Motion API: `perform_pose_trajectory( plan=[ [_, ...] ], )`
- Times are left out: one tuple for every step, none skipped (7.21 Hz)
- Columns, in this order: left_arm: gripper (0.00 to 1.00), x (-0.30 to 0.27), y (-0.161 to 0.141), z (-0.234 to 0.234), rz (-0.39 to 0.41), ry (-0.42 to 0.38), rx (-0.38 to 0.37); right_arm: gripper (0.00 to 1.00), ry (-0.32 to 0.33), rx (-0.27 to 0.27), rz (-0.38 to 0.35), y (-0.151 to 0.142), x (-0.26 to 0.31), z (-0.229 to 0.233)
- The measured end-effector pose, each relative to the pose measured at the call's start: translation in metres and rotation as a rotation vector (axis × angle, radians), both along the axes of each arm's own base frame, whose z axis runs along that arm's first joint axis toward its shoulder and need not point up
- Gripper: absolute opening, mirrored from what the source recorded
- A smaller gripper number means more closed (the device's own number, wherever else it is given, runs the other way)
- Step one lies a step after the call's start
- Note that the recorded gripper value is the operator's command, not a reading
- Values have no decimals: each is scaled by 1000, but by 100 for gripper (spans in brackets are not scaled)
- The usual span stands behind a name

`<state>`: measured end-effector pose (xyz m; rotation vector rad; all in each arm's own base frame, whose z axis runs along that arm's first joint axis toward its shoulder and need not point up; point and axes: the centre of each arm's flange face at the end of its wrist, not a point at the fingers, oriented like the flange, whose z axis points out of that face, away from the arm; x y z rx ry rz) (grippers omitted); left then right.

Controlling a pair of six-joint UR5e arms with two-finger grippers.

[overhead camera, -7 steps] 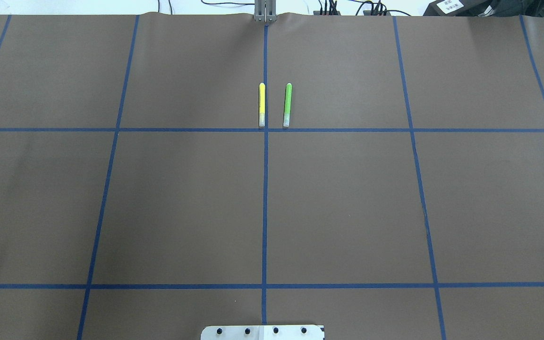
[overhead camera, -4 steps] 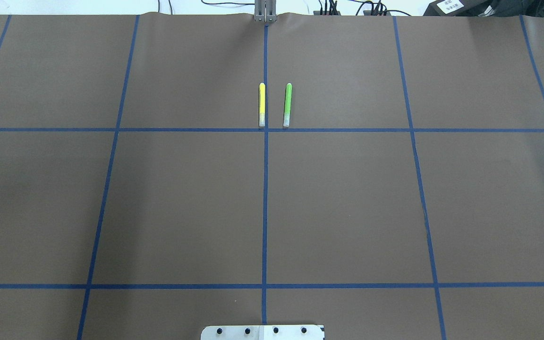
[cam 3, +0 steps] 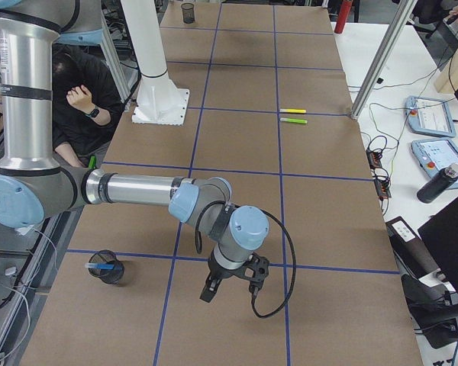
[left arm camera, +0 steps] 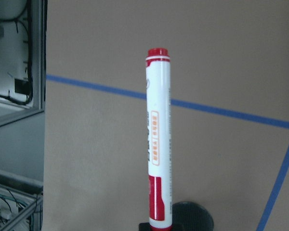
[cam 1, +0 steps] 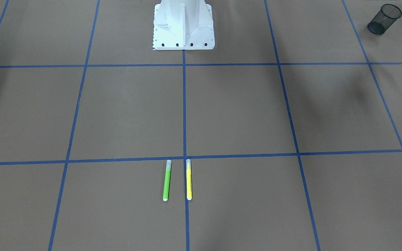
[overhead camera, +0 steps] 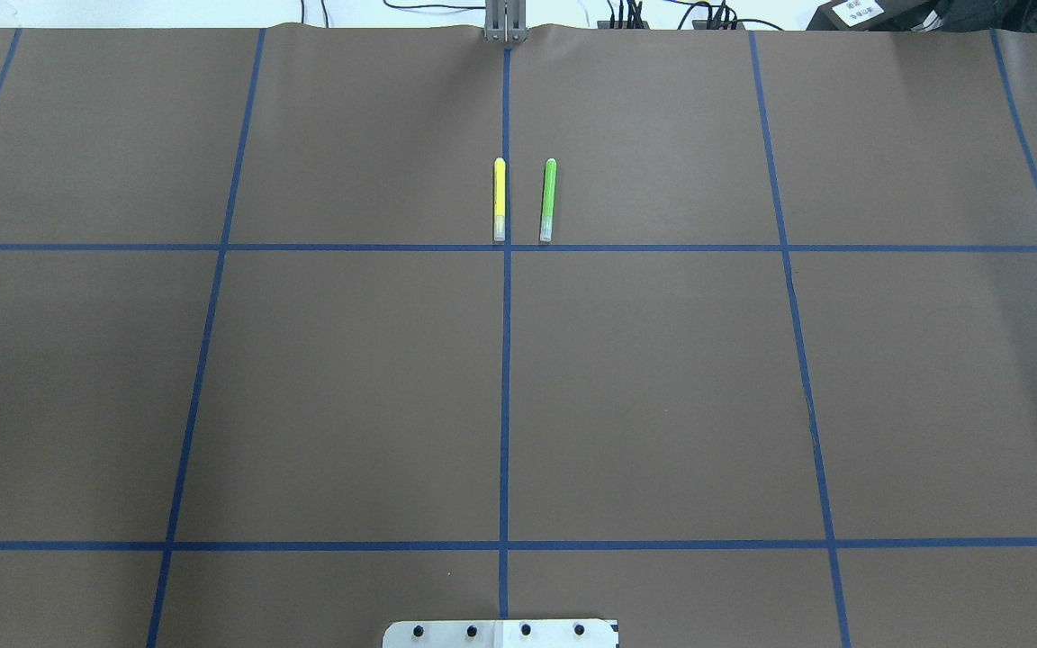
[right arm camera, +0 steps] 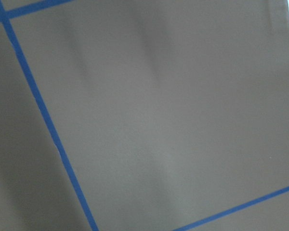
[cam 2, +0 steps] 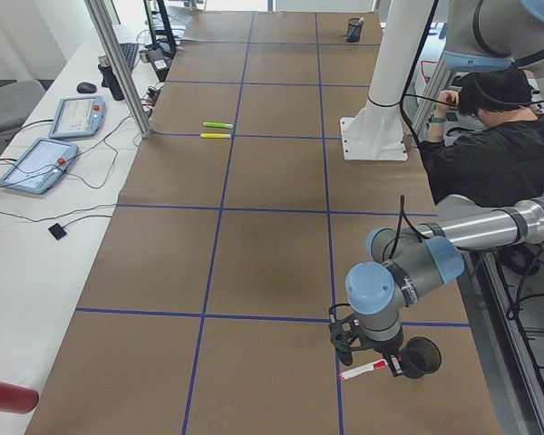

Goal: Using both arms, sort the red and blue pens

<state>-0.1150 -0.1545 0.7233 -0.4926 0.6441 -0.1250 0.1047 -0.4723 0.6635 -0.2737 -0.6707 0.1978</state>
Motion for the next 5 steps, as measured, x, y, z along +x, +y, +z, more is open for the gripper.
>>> perform_pose_trajectory(
  plan=[
    [0,0,19,3,-8,44,-80,99,-14,25,-6,-23,-10,-14],
    [0,2,32,6,-27,88,-159,99,-27,43,-9,-38,-18,-27],
    [0,8,44,8,-60,141,-244,99,-47,49,-3,-47,-25,-36],
    [0,13,54,9,-94,188,-325,99,-68,52,4,-51,-30,-42],
    [0,18,63,12,-123,223,-397,99,-81,55,8,-53,-33,-46]
  ],
)
